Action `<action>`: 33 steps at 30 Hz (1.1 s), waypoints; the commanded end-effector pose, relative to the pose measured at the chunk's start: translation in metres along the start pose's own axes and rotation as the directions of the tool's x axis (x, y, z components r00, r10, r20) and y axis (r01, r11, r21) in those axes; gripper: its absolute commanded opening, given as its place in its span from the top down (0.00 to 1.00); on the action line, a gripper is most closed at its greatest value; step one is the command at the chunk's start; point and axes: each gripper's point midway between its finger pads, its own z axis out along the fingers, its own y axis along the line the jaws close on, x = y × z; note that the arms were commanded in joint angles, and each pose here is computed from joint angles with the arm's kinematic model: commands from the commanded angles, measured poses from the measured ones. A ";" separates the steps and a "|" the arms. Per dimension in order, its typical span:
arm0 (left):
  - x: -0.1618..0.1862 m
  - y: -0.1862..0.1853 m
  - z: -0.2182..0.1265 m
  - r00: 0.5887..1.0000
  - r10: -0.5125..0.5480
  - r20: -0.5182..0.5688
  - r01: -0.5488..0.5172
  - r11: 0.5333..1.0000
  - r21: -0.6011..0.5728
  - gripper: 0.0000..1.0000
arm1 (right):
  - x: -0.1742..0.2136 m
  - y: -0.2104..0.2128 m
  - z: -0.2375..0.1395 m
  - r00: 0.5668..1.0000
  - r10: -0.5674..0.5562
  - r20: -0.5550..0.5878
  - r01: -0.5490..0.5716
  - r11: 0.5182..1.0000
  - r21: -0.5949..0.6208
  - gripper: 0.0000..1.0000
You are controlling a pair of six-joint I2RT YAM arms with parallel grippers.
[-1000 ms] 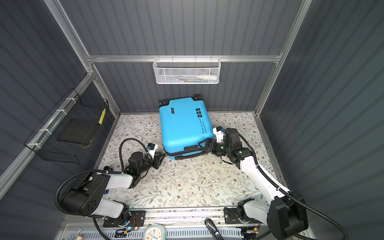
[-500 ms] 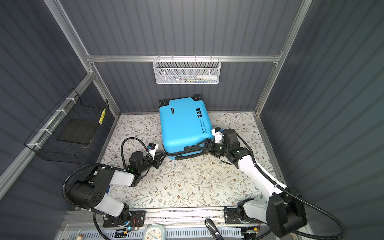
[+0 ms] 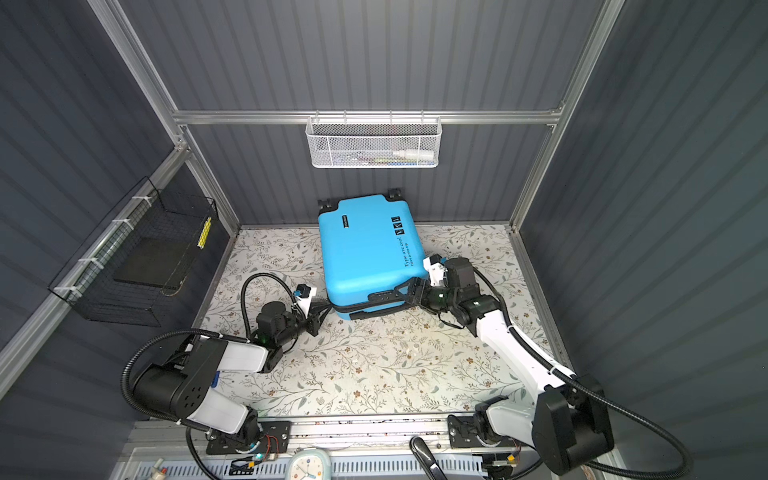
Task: Pack the luggage
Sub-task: 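Close the left gripper on the silver zipper pull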
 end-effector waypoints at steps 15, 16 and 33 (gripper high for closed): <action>-0.020 -0.006 -0.006 0.999 0.040 0.034 -0.041 0.999 0.021 0.94 | -0.005 0.004 0.002 1.000 -0.008 0.009 0.008 1.000 -0.001 0.20; -0.019 -0.007 -0.006 0.999 0.041 0.031 -0.042 0.999 0.021 0.96 | -0.006 0.005 0.002 1.000 -0.010 0.010 0.010 1.000 -0.003 0.20; -0.015 0.021 -0.024 0.999 -0.038 0.021 0.041 0.984 -0.175 0.87 | 0.005 0.005 0.010 1.000 -0.002 -0.011 0.002 1.000 -0.016 0.19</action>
